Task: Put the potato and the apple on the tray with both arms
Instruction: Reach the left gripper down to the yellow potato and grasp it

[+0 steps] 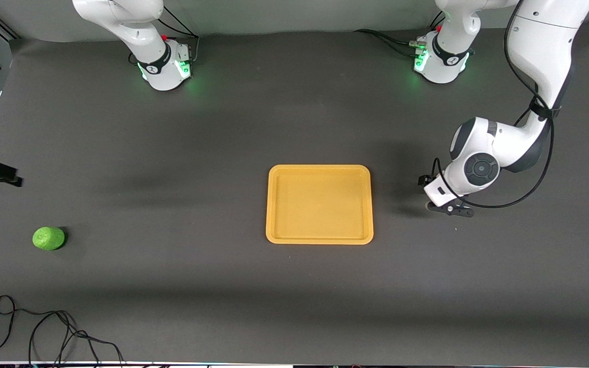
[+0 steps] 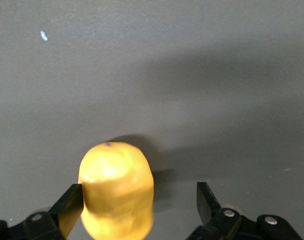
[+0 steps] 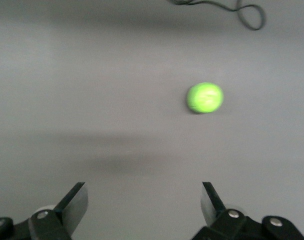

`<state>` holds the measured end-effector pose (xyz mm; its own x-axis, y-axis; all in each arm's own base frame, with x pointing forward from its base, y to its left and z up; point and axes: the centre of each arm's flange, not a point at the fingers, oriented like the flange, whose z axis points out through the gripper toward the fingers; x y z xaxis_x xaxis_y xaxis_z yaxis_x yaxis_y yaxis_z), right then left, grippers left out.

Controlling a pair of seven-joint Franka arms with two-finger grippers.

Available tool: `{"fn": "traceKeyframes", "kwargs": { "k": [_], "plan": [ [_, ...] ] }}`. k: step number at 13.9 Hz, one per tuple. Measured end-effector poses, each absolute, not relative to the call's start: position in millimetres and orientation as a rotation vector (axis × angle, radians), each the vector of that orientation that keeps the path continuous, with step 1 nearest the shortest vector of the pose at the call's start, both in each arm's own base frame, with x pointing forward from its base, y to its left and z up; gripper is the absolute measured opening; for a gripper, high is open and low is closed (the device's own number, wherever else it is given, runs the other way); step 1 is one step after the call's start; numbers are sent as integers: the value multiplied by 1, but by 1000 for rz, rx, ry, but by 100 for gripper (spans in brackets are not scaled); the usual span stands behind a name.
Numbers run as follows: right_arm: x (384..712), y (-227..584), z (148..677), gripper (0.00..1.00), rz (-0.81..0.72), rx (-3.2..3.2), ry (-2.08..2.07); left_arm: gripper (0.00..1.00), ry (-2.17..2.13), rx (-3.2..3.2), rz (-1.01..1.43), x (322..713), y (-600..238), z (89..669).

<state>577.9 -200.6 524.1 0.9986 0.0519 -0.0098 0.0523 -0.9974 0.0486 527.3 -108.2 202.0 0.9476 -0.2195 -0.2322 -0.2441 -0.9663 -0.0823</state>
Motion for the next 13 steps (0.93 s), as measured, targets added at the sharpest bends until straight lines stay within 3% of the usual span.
{"fn": "traceKeyframes", "kwargs": {
  "k": [6,9,11,13],
  "plan": [
    [564,-302,498,100,56,3116,132,97,450,-2897,413,514,-116,191],
    [585,-302,456,100,60,3132,128,81,481,-2884,444,508,-121,180],
    [598,-305,414,100,50,3146,109,65,487,-2885,441,510,-124,180],
    [607,-309,371,100,51,3161,85,65,457,-2912,391,522,-133,192]
  ]
}}
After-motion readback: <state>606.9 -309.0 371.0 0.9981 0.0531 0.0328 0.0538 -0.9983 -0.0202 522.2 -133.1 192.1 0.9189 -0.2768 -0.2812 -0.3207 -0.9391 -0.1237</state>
